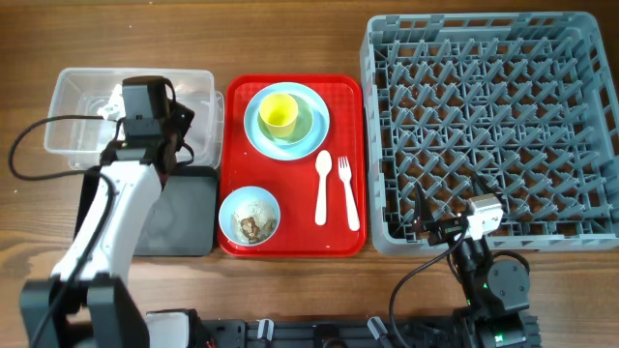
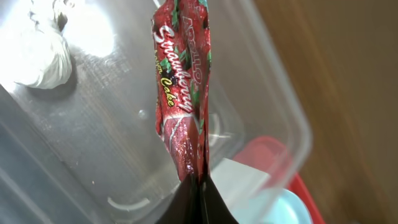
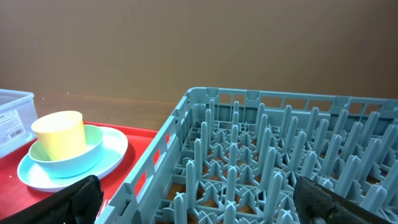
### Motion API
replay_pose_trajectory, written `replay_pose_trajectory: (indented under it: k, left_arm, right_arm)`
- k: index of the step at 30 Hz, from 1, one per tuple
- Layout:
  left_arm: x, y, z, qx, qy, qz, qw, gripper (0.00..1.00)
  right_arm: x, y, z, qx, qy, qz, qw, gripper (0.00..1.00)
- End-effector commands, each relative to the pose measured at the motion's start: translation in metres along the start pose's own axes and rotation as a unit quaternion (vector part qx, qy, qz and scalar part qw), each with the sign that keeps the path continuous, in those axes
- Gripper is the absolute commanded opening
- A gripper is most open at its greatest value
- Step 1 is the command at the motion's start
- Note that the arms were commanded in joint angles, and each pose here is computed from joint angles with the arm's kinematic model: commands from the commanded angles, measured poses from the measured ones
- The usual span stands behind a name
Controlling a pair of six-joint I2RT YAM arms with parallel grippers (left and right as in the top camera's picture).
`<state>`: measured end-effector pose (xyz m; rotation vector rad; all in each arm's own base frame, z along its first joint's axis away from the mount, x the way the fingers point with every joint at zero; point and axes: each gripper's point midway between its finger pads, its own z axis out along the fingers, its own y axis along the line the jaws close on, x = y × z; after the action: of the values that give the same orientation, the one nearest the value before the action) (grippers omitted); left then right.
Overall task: Sort waste into correct bins and load items into the dishwasher rack
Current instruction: 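Carry the wrapper to the clear bin and release it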
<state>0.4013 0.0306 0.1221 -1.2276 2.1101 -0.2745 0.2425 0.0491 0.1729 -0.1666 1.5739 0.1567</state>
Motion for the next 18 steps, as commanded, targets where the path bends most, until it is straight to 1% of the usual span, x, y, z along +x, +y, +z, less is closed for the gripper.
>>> replay_pose_trajectory:
  k: [1, 5, 7, 8, 12, 18]
  left_arm:
    - [-0.003, 0.006, 0.017, -0.016, -0.004, 0.014, 1.0, 0.06]
    - [-0.007, 0.0, 0.017, -0.004, -0.013, 0.024, 1.0, 0.26]
    - [-0.008, -0.001, 0.017, -0.002, -0.014, 0.039, 0.999, 0.47]
    - [-0.009, -0.002, 0.017, -0.001, -0.015, 0.047, 0.999, 0.51]
    - [-0.017, -0.011, 0.005, 0.016, -0.029, 0.072, 0.997, 0.6]
    - [-0.032, -0.029, -0.038, 0.057, -0.054, 0.074, 0.994, 0.61]
  right_arm:
    - [-0.001, 0.0, 0.0, 0.0, -0.002, -0.003, 1.0, 1.0]
    - [-0.001, 0.0, 0.0, 0.0, -0.002, -0.003, 1.0, 1.0]
    - [-0.001, 0.0, 0.0, 0.0, -0.002, -0.003, 1.0, 1.0]
    - [-0.001, 0.0, 0.0, 0.0, -0.002, -0.003, 1.0, 1.0]
    - [-0.001, 0.0, 0.0, 0.0, -0.002, -0.003, 1.0, 1.0]
    - [-0.001, 0.0, 0.0, 0.0, -0.002, -0.003, 1.0, 1.0]
